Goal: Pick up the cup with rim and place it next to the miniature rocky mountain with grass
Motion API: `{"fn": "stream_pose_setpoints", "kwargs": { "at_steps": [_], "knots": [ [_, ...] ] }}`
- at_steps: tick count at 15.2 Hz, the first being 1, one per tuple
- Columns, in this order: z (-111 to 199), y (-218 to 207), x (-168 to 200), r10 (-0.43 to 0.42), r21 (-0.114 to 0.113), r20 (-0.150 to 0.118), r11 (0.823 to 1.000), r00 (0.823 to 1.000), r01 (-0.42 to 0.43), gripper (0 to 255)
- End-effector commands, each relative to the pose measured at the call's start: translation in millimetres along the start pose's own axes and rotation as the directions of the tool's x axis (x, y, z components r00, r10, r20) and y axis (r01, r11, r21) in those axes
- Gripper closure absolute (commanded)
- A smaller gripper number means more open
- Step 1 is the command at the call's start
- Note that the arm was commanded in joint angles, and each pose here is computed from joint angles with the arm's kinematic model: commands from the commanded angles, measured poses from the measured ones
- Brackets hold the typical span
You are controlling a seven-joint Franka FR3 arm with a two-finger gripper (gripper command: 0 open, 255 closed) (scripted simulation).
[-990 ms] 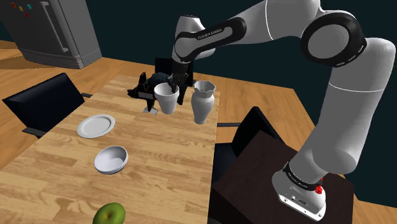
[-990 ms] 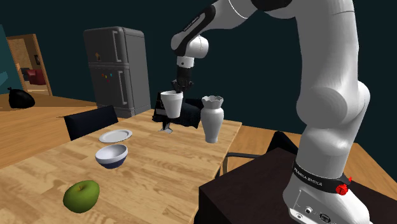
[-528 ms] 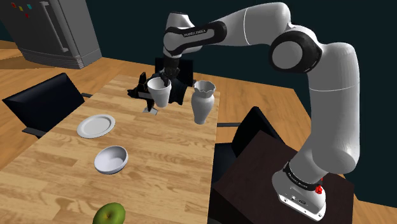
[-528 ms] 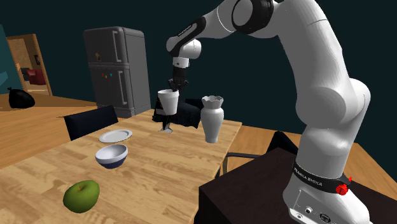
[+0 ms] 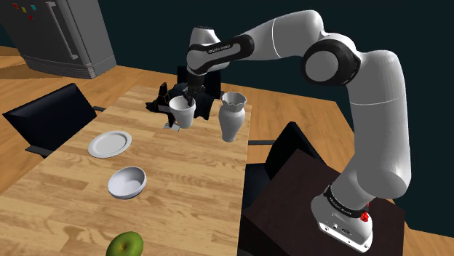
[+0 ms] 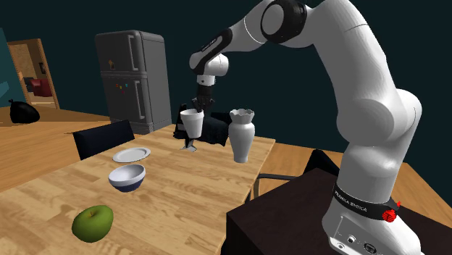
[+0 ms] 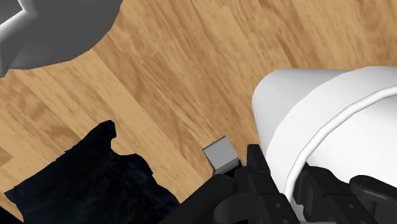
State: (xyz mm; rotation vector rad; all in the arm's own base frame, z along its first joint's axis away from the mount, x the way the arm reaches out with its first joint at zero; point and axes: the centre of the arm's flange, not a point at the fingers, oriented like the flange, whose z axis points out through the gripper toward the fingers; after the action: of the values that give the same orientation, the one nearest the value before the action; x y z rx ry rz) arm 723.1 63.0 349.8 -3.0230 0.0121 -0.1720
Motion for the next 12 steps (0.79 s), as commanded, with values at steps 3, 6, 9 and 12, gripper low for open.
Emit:
{"fn": "stream_pose_setpoints", "kwargs": {
  "at_steps": [3, 6, 9, 12],
  "knots": [
    [21, 2, -2, 0.0, 0.0, -0.001, 1.0, 1.0, 0.0, 255],
    [37, 4, -3, 0.0, 0.0, -0.001, 1.0, 1.0, 0.0, 255],
    [52, 5, -5, 0.0, 0.0, -0.001, 1.0, 1.0, 0.0, 255],
    [68, 7, -7, 0.0, 0.0, -0.001, 1.0, 1.0, 0.0, 255]
  ]
}}
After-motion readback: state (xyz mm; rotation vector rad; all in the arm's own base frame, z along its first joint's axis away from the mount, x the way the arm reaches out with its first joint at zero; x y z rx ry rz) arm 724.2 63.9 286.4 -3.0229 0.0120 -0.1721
